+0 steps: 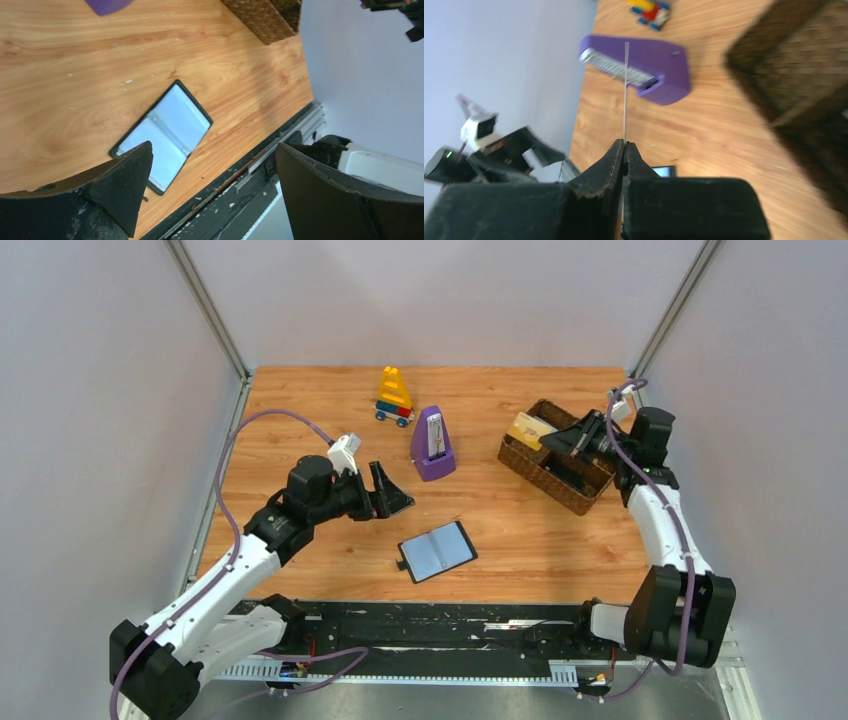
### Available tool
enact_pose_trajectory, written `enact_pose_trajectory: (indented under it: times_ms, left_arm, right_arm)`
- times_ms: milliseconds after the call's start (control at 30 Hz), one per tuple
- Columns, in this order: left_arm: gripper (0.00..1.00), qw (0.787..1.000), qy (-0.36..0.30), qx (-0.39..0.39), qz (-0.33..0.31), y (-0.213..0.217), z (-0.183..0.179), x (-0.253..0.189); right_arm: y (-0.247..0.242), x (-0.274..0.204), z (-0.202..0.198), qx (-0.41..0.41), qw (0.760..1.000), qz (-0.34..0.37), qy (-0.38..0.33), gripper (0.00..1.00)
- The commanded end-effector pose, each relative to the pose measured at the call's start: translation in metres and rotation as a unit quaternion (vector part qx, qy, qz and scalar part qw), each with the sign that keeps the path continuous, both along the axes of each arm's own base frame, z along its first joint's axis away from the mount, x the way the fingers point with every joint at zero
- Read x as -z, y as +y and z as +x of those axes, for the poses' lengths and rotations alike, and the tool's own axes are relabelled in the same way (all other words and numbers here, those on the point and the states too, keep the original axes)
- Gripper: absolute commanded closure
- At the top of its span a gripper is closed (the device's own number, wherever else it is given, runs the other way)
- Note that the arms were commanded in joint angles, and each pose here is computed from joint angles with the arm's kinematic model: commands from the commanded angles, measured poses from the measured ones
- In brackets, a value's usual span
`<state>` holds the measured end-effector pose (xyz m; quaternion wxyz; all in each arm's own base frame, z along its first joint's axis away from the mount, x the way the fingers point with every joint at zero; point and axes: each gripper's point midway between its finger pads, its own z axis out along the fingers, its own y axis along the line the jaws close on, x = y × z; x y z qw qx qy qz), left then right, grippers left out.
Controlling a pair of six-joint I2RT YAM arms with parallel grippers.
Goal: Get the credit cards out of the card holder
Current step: Place the credit card in the storage box.
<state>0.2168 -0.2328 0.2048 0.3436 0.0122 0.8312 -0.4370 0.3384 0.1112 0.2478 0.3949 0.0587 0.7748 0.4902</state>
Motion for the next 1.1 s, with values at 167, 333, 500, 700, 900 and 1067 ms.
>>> enact_pose_trajectory:
  times_ms: [167,333,500,700,900,1067]
  left_arm:
    - [0.0,0.98,-0.031,0.018,0.198,0.044,0.0,0.01]
    - [0.0,0.969,-0.004,0.043,0.244,0.05,-0.002,0.025]
    - [0.0,0.967,-0.01,0.081,0.241,0.045,-0.01,0.016]
    - [0.0,0.956,-0.021,0.064,0.286,0.062,-0.006,0.021]
    - [0.0,0.959,-0.029,0.076,0.272,0.058,-0.01,0.019]
    - [0.0,0.96,-0.038,0.073,0.269,0.059,-0.011,0.015]
  right_arm:
    - [-0.108,0.034,0.049,0.129,0.987,-0.039,0.091,1.0]
    - [-0.136,0.057,0.066,0.141,0.979,-0.047,0.142,1.0]
    - [-0.158,0.066,0.078,0.171,0.97,-0.061,0.16,1.0]
    - [-0.174,0.081,0.09,0.187,0.963,-0.066,0.183,1.0]
    - [-0.183,0.099,0.097,0.19,0.959,-0.065,0.202,1.0]
    - [-0.187,0.11,0.105,0.188,0.957,-0.062,0.211,1.0]
